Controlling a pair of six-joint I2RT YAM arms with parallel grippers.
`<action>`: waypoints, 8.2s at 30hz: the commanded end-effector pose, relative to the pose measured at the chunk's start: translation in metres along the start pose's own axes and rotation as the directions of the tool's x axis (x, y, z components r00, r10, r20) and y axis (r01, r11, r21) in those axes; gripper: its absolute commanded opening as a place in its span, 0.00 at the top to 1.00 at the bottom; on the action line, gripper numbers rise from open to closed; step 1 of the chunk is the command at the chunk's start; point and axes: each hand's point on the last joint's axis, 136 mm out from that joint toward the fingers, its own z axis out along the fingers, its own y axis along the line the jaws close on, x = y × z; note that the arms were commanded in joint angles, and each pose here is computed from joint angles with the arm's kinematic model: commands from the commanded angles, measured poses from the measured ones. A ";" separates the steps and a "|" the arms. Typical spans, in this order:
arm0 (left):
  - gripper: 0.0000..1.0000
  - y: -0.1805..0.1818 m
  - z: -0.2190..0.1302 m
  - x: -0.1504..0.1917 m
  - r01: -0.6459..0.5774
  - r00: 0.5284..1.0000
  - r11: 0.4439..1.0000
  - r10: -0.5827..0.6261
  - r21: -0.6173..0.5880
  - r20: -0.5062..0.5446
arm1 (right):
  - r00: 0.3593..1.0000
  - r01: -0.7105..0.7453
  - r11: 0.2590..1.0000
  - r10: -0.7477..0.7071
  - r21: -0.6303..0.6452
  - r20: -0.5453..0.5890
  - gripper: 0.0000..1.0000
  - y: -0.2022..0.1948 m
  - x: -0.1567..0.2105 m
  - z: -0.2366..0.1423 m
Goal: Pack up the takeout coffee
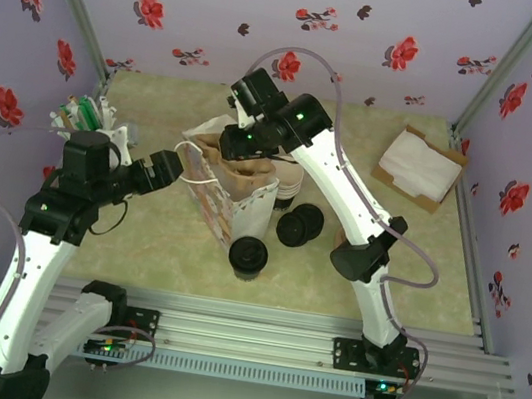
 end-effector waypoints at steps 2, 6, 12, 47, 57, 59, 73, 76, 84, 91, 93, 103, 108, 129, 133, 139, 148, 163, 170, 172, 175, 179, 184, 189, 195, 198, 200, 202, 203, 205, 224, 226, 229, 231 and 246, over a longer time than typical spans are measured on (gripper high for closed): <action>0.11 0.002 -0.002 0.008 -0.017 1.000 1.000 0.017 0.003 -0.017 | 1.000 -0.007 1.000 0.007 0.005 -0.004 0.65 -0.001 -0.001 0.018; 0.11 0.003 0.000 0.009 -0.014 1.000 1.000 0.014 -0.001 -0.018 | 1.000 0.014 0.999 -0.013 0.035 -0.010 0.65 -0.004 0.002 0.026; 0.10 0.005 0.002 0.010 -0.014 1.000 1.000 0.014 -0.004 -0.022 | 1.000 0.016 0.998 -0.015 0.062 -0.021 0.65 -0.010 0.006 0.038; 0.12 0.010 0.009 0.014 -0.008 0.999 1.000 0.008 -0.017 -0.044 | 1.000 0.027 0.985 -0.026 0.172 -0.010 0.66 -0.030 0.009 0.076; 0.15 0.006 0.019 0.011 -0.011 0.998 1.000 0.010 -0.011 -0.060 | 0.999 0.034 0.981 -0.036 0.190 0.003 0.67 -0.034 0.010 0.070; 0.16 0.003 0.020 0.009 -0.013 0.998 1.000 0.012 -0.004 -0.059 | 0.999 0.034 0.981 -0.038 0.192 0.016 0.67 -0.034 0.009 0.064; 0.13 0.007 0.010 0.002 -0.004 1.000 1.000 0.005 -0.029 0.021 | 0.998 0.044 0.969 -0.032 0.243 -0.054 0.67 -0.044 0.029 0.090; 0.11 0.010 0.005 0.001 -0.003 0.999 0.999 0.005 -0.044 0.044 | 0.997 0.047 0.966 -0.027 0.254 -0.079 0.66 -0.044 0.036 0.099; 0.10 0.014 0.004 0.002 0.005 0.998 0.999 -0.002 -0.054 0.056 | 0.992 0.046 0.953 -0.008 0.301 -0.127 0.66 -0.051 0.052 0.120; 0.10 0.017 0.007 0.004 0.010 0.999 0.998 -0.007 -0.057 0.052 | 0.987 0.055 0.951 -0.007 0.305 -0.158 0.66 -0.053 0.061 0.134; 0.09 0.018 0.008 0.005 0.010 0.999 0.998 -0.007 -0.058 0.050 | 0.986 0.059 0.951 -0.007 0.305 -0.169 0.65 -0.054 0.063 0.138; 0.09 0.018 0.008 0.006 0.009 0.999 0.998 -0.007 -0.059 0.048 | 0.979 0.064 0.947 0.002 0.315 -0.204 0.63 -0.059 0.073 0.155; 0.09 0.019 0.008 0.005 0.011 0.999 0.998 -0.008 -0.060 0.049 | 0.981 0.065 0.948 -0.003 0.312 -0.195 0.59 -0.056 0.069 0.149; 0.05 0.010 -0.008 -0.001 0.015 0.996 0.999 -0.011 -0.038 0.094 | 0.999 0.052 0.973 -0.053 0.224 0.001 0.31 -0.022 0.011 0.052; 0.03 0.003 -0.017 -0.004 0.019 0.993 1.000 -0.016 -0.018 0.114 | 0.997 0.051 0.979 -0.063 0.199 0.054 0.27 -0.015 0.001 0.027; 0.01 -0.010 -0.038 -0.012 0.011 0.987 1.000 -0.014 0.020 0.159 | 0.987 0.058 0.988 -0.078 0.140 0.142 0.20 -0.001 -0.012 -0.014; 0.01 -0.026 -0.067 -0.012 -0.011 0.979 0.996 -0.008 0.089 0.206 | 0.966 0.103 0.991 -0.121 0.089 0.229 0.01 0.006 -0.012 -0.075; 0.01 -0.020 -0.064 0.009 0.040 0.987 0.992 -0.057 0.119 0.148 | 0.910 0.128 0.990 -0.141 0.058 0.390 0.01 -0.033 0.063 -0.136; 0.01 -0.004 -0.046 0.024 0.087 0.989 0.990 -0.099 0.111 0.113 | 0.904 0.019 0.985 -0.092 0.174 0.417 0.01 -0.084 0.104 -0.130; 0.01 0.002 -0.043 0.026 0.092 0.989 0.992 -0.101 0.088 0.112 | 0.910 0.006 0.983 -0.082 0.184 0.407 0.01 -0.092 0.116 -0.122; 0.01 0.011 -0.036 0.030 0.100 0.989 0.993 -0.106 0.059 0.103 | 0.915 -0.010 0.980 -0.071 0.200 0.397 0.01 -0.102 0.128 -0.112; 0.01 0.021 -0.030 0.033 0.105 0.989 0.994 -0.107 0.023 0.102 | 0.919 -0.056 0.975 -0.034 0.215 0.393 0.01 -0.114 0.132 -0.112; 0.01 0.031 -0.016 0.038 0.116 0.990 0.993 -0.115 -0.006 0.076 | 0.926 -0.127 0.980 0.063 0.152 0.372 0.01 -0.126 0.131 -0.105; 0.03 0.035 -0.001 0.044 0.145 0.988 0.989 -0.145 0.010 0.058 | 0.912 -0.188 0.965 0.102 0.183 0.398 0.01 -0.145 0.127 -0.103; 0.16 0.041 0.025 0.063 0.172 0.985 0.984 -0.173 0.035 0.018 | 0.891 -0.250 0.938 0.127 0.238 0.435 0.01 -0.169 0.132 -0.104; 0.22 0.042 0.035 0.074 0.153 0.988 0.988 -0.152 0.020 -0.010 | 0.916 -0.218 0.934 0.095 0.284 0.390 0.01 -0.176 0.142 -0.098; 0.25 0.043 0.039 0.081 0.128 0.991 0.992 -0.128 -0.001 -0.024 | 0.937 -0.179 0.942 0.076 0.283 0.340 0.01 -0.174 0.151 -0.092; 0.27 0.047 0.042 0.088 0.109 0.993 0.994 -0.109 -0.028 -0.032 | 0.951 -0.142 0.961 0.067 0.235 0.301 0.01 -0.165 0.160 -0.088; 0.29 0.048 0.043 0.090 0.101 0.994 0.994 -0.102 -0.036 -0.036 | 0.955 -0.122 0.974 0.063 0.190 0.290 0.01 -0.157 0.164 -0.084; 0.31 0.051 0.044 0.095 0.093 0.994 0.994 -0.095 -0.050 -0.047 | 0.959 -0.083 0.992 0.052 0.100 0.277 0.03 -0.143 0.170 -0.078; 0.31 0.081 0.061 0.143 0.127 0.982 0.989 -0.136 -0.077 -0.129 | 0.990 0.003 1.000 -0.006 0.023 0.140 0.08 -0.088 0.202 -0.033; 0.32 0.079 0.067 0.149 0.136 0.978 0.989 -0.144 -0.060 -0.149 | 0.991 0.003 1.000 -0.007 0.030 0.134 0.08 -0.087 0.203 -0.027; 0.32 0.077 0.072 0.163 0.126 0.971 0.990 -0.135 -0.059 -0.198 | 0.992 -0.004 1.000 0.000 0.028 0.130 0.07 -0.084 0.204 -0.019; 0.33 0.076 0.074 0.175 0.110 0.965 0.992 -0.122 -0.066 -0.232 | 0.992 0.003 1.000 -0.006 0.028 0.128 0.06 -0.081 0.204 -0.014; 0.44 0.056 0.082 0.235 0.012 0.949 0.999 -0.028 -0.052 -0.314 | 0.975 -0.118 0.969 0.071 0.218 0.212 0.01 -0.116 0.203 -0.019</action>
